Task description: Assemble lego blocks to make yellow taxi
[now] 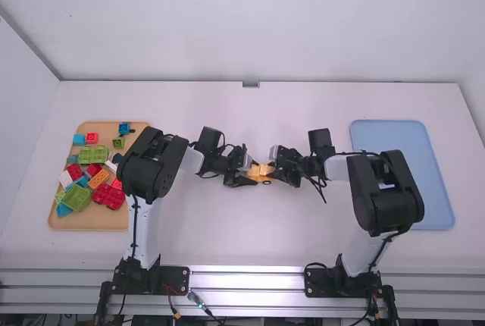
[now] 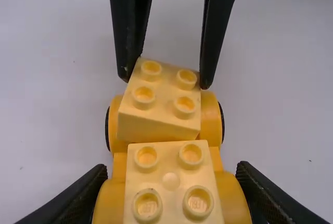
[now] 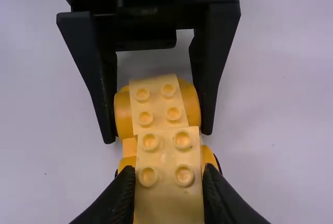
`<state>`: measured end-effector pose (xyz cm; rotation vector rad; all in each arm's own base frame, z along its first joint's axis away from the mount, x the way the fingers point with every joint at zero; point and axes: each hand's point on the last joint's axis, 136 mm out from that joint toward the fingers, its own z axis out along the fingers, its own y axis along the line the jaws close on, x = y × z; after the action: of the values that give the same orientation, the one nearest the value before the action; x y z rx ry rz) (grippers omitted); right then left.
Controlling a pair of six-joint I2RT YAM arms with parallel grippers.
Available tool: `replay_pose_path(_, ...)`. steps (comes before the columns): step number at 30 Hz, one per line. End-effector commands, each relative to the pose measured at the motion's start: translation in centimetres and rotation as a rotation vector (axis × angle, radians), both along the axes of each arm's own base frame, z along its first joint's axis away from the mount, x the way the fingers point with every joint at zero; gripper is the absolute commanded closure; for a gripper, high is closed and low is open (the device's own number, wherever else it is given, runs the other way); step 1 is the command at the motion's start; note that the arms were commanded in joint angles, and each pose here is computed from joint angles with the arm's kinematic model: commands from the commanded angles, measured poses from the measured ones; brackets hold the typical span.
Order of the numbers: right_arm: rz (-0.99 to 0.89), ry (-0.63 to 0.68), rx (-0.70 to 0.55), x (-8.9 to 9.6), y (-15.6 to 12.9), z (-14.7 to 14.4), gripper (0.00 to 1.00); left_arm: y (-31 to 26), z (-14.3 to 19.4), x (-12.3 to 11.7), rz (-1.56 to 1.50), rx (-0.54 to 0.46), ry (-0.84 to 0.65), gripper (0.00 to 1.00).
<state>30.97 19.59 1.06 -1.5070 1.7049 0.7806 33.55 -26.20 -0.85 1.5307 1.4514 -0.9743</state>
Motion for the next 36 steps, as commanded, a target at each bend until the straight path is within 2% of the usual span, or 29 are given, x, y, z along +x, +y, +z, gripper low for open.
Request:
replay_pose_path(1,-0.002,0.031,0.014,-0.1,0.2,-0.2,0.71,0.3,-2.0,-0.7,0.019,0.058,0.037,0.65)
replay_pose_path(5,0.012,0.060,0.031,-0.4,0.5,0.2,0.73,0.3,-2.2,-1.1,0.002,0.064,0.032,0.60)
replay_pose_path(9,0.030,0.068,0.022,-0.7,0.5,0.2,0.75,0.6,-2.6,-2.0,-0.052,0.078,-0.016,0.65)
replay_pose_path(31,0.042,0.126,0.004,-2.0,0.2,-0.3,0.74,0.5,-2.5,-1.7,-0.051,0.076,-0.041,0.67)
replay_pose_path(34,0.050,0.122,-0.003,-2.1,0.4,-0.4,0.66,0.4,-2.5,-1.8,-0.054,0.078,-0.035,0.67)
replay_pose_path(35,0.056,0.117,-0.001,-2.1,0.6,-0.3,0.61,0.4,-2.6,-1.9,-0.055,0.078,-0.034,0.67)
replay_pose_path(36,0.056,0.112,0.003,-2.0,0.8,-0.2,0.48,0.4,-2.5,-1.8,-0.054,0.078,-0.035,0.67)
